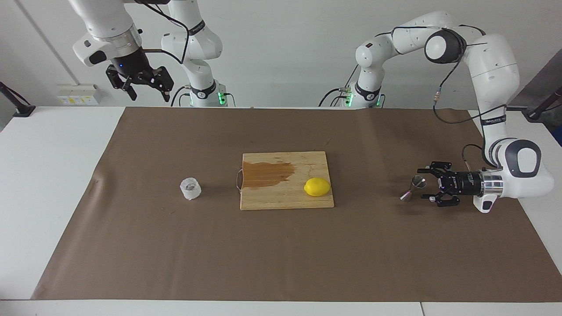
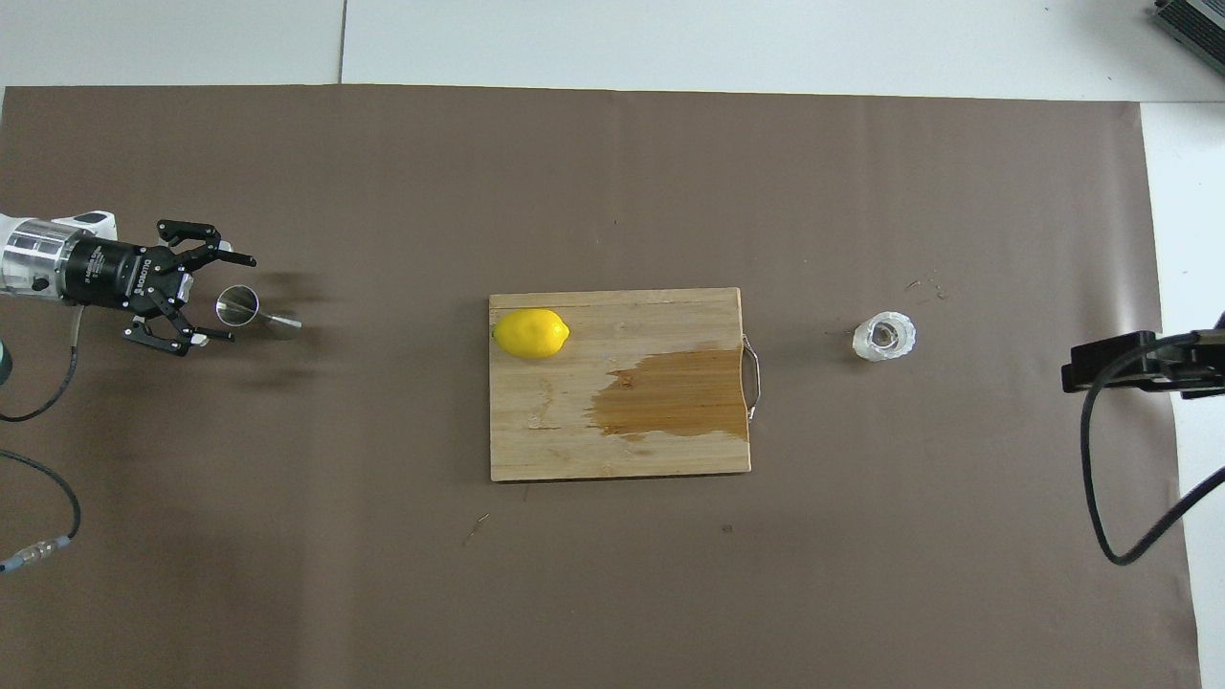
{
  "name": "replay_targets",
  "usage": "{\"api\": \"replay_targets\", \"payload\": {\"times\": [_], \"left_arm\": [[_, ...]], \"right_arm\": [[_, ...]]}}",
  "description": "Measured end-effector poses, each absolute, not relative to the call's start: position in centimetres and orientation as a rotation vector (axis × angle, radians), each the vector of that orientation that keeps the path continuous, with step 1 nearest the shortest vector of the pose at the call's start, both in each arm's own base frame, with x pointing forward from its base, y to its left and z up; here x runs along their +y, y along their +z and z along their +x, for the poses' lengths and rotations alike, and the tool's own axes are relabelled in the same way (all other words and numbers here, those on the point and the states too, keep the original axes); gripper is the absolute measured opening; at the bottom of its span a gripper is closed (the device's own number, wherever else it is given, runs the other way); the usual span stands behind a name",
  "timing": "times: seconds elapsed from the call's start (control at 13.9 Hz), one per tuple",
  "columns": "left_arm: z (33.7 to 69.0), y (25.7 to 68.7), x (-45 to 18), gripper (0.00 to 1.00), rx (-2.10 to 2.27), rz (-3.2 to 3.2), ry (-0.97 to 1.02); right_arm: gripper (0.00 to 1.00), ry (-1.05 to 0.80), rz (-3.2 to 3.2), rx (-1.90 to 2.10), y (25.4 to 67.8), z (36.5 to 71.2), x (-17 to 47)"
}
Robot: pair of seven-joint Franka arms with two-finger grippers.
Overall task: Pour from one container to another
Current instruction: 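Close the left gripper around the metal cup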
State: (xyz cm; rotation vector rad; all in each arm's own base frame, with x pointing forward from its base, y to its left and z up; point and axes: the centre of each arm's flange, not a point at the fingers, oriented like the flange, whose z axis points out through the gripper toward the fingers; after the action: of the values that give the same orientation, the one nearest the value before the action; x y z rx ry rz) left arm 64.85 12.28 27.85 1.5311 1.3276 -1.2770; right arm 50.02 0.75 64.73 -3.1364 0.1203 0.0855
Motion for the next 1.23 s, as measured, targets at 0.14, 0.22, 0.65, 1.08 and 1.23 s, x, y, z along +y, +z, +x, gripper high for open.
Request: {"api": "replay_targets", "payload": {"times": [0.14, 0.22, 0.65, 1.08, 1.23], "left_arm": [[64.9, 27.9, 12.4, 1.0, 1.328, 1.53, -1.274], [64.9, 27.9, 12.6, 1.0, 1.329, 1.529, -1.271], [64.7, 27.8, 13.5, 1.0, 1.308, 1.529, -1.246], [64.7, 27.6, 13.2, 1.0, 1.287, 1.537, -1.242], [64.6, 27.4, 13.2, 1.0, 1.277, 1.555, -1.235]], "right_arm": [[1.0, 0.085, -3.136, 0.12, 64.7, 50.0, 0.8], [1.0, 0.086, -3.136, 0.12, 64.7, 50.0, 0.8], [1.0, 0.086, -3.136, 0.121, 64.7, 50.0, 0.7], [1.0, 0.086, -3.136, 0.121, 64.7, 50.0, 0.7], [1.0, 0.086, -3.136, 0.121, 64.7, 50.0, 0.7]]}}
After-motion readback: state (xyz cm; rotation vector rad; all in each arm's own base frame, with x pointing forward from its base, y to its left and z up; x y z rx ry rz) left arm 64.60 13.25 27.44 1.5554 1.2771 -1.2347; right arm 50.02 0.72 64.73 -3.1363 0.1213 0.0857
